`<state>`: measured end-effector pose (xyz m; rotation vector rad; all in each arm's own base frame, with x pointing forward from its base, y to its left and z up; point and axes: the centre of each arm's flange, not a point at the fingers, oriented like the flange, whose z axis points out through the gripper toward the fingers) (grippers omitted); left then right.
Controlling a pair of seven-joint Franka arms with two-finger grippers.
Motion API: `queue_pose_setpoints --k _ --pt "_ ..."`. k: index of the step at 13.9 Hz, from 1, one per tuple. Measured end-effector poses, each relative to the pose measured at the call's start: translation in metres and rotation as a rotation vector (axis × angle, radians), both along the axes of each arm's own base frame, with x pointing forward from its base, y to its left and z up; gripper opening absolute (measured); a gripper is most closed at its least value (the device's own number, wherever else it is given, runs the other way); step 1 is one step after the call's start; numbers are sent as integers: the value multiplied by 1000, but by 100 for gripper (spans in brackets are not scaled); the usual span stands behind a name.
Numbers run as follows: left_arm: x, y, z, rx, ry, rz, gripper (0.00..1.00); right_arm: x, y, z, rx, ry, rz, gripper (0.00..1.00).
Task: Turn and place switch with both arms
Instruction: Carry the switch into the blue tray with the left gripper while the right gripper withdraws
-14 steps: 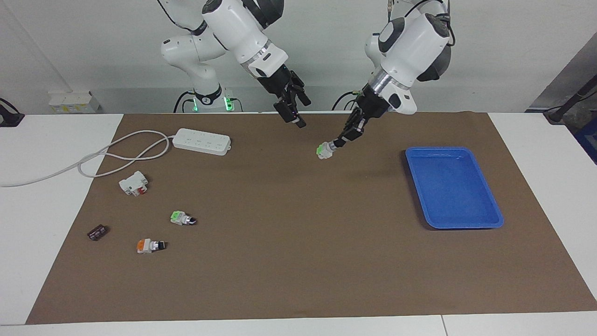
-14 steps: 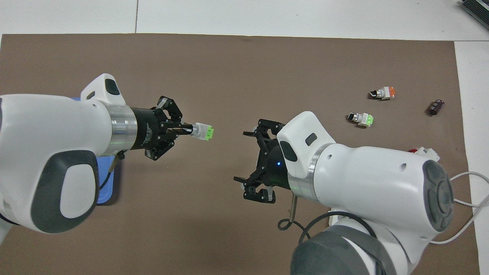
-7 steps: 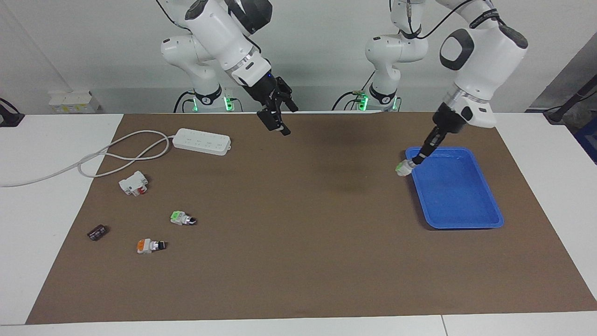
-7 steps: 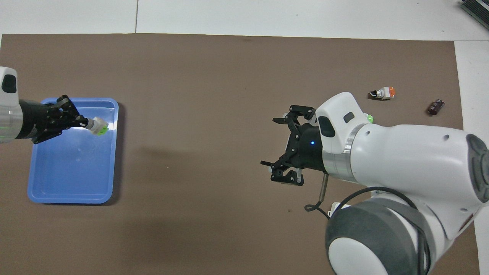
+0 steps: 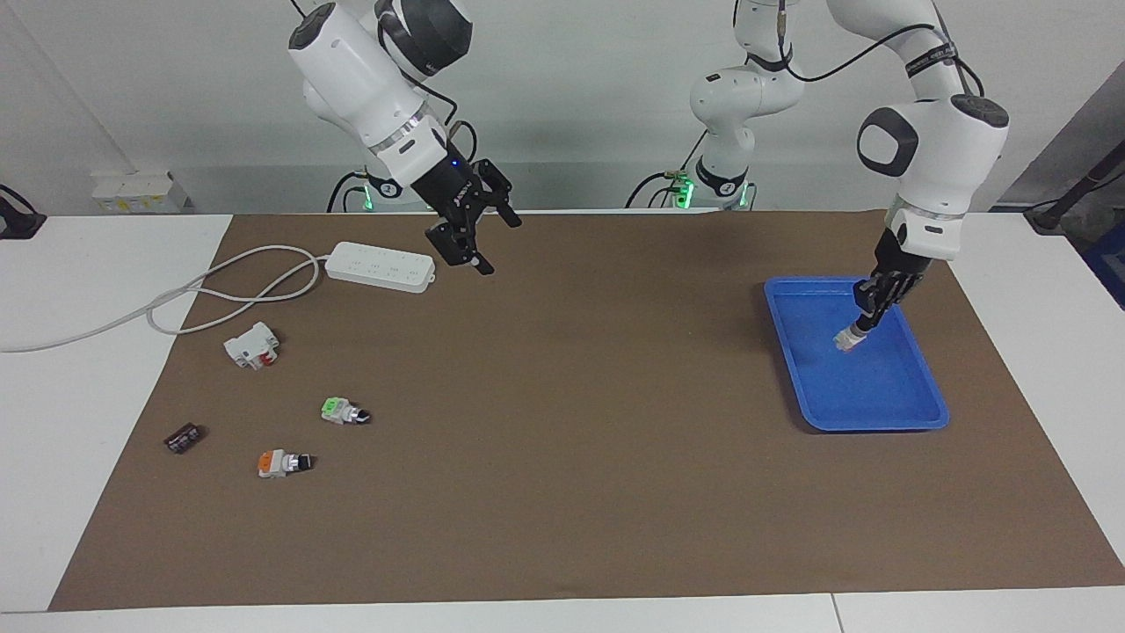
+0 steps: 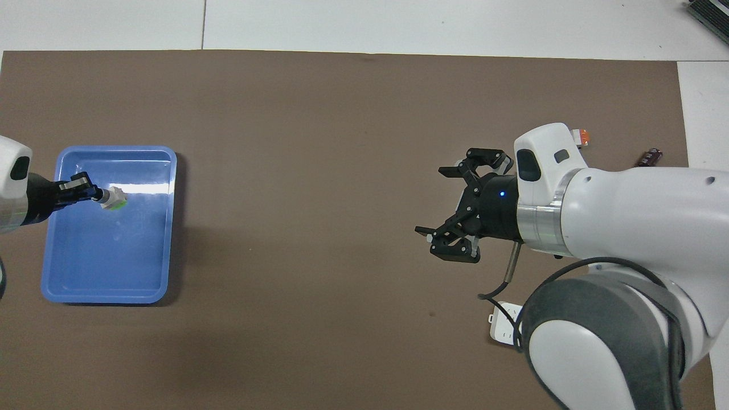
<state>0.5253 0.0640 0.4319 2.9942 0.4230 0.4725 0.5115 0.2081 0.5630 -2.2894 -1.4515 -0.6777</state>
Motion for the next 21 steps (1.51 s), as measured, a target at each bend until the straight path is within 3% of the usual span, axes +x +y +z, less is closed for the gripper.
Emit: queue_pose_setpoints --k 5,9,12,15,17,18,20,21 --pt "-9 30 -34 68 -63 -59 11 15 -39 5 -10 9 -103 100" --pt "-12 34 -54 75 -53 -72 11 19 -49 8 -143 76 -282 100" --pt "-13 36 -55 76 -50 -72 11 33 -59 28 -203 129 -486 100" --pt "-15 47 -55 91 -49 -91 11 56 -86 55 -194 183 -722 100" --pt "-17 55 -56 97 -48 -90 26 67 -116 56 -159 248 -900 100" --pt "-17 55 -56 97 -48 -91 26 70 -131 54 -150 286 -975 100" --pt "-17 55 -55 98 -48 -93 41 69 -151 54 -170 343 -1100 100" --pt "-17 55 -55 98 -49 -94 41 66 -157 57 -187 374 -1153 100"
